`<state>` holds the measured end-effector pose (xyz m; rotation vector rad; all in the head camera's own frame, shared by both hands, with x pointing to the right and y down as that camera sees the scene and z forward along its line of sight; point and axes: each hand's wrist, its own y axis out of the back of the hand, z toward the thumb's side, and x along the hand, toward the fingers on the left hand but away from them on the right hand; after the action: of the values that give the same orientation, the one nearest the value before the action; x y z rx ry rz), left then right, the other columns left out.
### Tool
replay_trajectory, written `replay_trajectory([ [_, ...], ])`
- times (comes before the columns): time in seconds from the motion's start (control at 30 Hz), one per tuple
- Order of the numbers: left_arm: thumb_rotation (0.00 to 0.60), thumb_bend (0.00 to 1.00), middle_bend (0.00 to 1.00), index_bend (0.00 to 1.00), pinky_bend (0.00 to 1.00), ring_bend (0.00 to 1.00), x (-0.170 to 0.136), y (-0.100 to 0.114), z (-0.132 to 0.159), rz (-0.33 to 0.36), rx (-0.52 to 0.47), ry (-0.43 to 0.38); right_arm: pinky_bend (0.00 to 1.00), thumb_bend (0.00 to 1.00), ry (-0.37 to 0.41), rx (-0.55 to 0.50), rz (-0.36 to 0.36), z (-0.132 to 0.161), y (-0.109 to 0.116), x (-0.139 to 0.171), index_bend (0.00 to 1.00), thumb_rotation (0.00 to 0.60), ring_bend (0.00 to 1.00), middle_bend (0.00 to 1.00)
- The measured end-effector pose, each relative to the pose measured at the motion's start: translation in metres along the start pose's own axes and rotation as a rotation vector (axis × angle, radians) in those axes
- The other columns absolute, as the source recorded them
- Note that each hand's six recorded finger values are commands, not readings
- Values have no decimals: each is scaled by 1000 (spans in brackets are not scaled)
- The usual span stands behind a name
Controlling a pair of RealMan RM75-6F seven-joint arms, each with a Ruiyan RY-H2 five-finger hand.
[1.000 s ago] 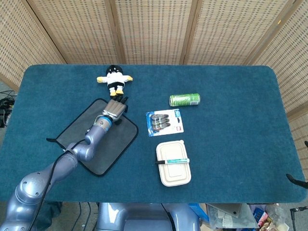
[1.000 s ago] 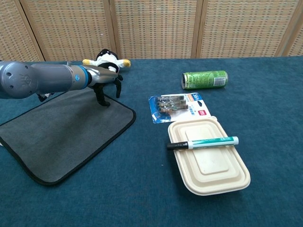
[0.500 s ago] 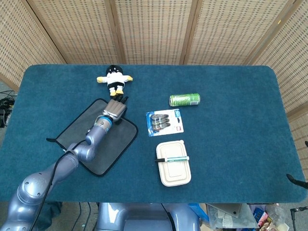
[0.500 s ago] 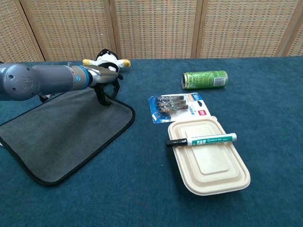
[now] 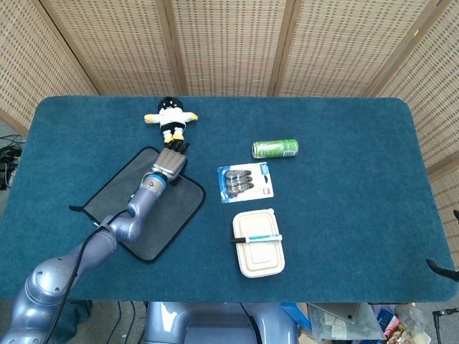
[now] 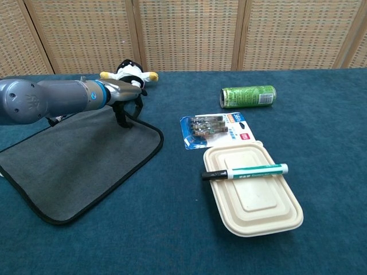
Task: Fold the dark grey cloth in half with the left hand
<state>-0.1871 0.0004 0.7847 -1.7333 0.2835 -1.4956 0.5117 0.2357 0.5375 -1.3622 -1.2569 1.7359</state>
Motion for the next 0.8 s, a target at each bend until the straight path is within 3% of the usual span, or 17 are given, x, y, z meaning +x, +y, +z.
replay_trajectory([
  [0.23,600,666,0,679,0,0,-1,1,-1,6,-2,4,0,0,3,-1,1,1,0,0,0,600,0,0],
  [0.57,600,804,0,681,0,0,-5,0,-2,6,-6,-1,0,0,8,-5,0,1,1,1,0,600,0,0],
  [0.8,600,851,0,681,0,0,-11,0,-5,9,-2,-14,0,0,16,-7,0,3,1,2,0,600,0,0],
])
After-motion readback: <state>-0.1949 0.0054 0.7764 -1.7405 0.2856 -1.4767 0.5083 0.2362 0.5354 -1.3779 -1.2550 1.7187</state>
